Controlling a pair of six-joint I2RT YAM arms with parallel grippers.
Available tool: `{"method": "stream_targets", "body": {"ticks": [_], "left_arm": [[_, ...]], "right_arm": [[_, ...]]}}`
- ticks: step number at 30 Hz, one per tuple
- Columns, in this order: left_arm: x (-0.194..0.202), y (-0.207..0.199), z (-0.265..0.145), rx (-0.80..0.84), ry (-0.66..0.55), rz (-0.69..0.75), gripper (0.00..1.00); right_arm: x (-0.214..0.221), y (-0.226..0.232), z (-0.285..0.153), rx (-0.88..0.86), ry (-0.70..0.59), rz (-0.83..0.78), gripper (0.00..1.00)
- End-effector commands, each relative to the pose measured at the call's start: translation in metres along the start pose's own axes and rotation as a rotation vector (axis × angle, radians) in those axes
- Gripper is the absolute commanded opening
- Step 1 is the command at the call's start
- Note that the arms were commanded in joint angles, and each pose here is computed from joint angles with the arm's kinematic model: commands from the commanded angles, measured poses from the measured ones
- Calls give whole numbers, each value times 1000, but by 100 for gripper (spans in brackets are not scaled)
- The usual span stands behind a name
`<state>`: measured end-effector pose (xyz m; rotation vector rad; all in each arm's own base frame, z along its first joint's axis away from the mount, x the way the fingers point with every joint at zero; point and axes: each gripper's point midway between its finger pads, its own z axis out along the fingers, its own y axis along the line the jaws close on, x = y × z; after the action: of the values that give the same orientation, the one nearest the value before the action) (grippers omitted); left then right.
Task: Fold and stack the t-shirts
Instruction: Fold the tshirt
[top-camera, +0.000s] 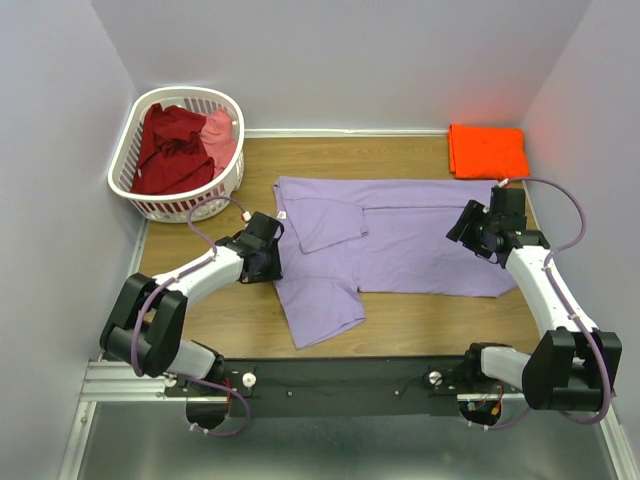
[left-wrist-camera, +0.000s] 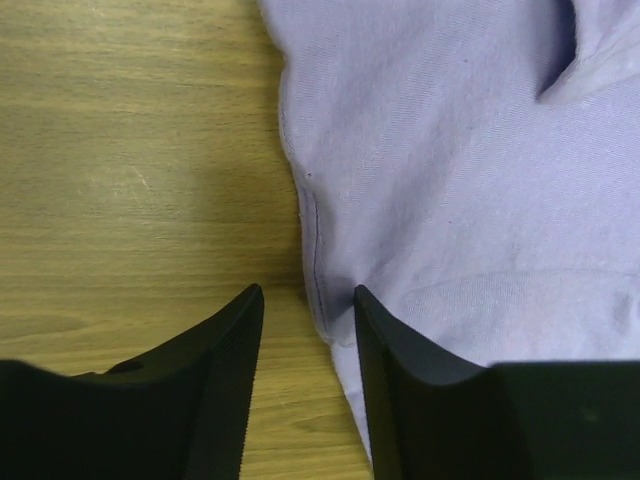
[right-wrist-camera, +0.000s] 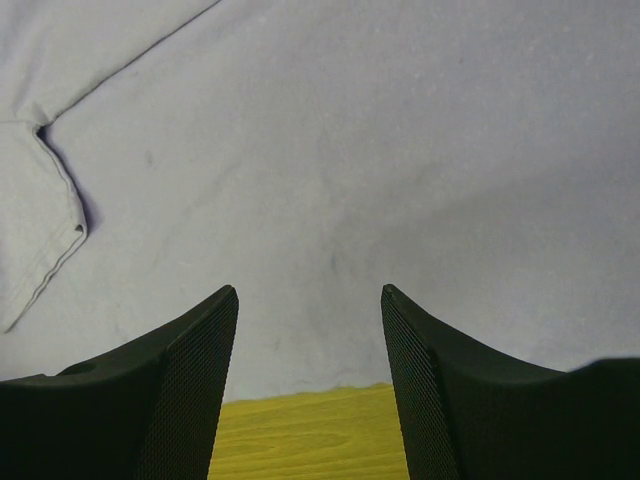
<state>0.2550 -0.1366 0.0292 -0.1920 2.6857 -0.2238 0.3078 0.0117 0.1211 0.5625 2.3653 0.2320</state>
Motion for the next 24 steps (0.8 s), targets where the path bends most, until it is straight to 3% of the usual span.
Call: {"method": "stream_targets", "body": {"ticks": [1, 13, 17, 20, 21, 24], "left_arm": [[12, 6, 4, -48, 29, -1, 47], [36, 17, 11, -108, 101, -7, 40], [42, 18, 12, -119, 125, -13, 33], [47, 20, 10, -136, 140, -11, 23], [48, 21, 9, -141, 145, -12, 14], [49, 21, 7, -142, 148, -12, 0]], "right_arm": [[-5, 8, -4, -37, -21, -18, 66], [1, 12, -8, -72, -16, -13, 66], [1, 14, -9, -81, -17, -13, 66], [0, 15, -8, -83, -18, -11, 66], [0, 14, -8, -81, -17, -10, 66], [0, 8, -4, -45, -18, 1, 67]]}}
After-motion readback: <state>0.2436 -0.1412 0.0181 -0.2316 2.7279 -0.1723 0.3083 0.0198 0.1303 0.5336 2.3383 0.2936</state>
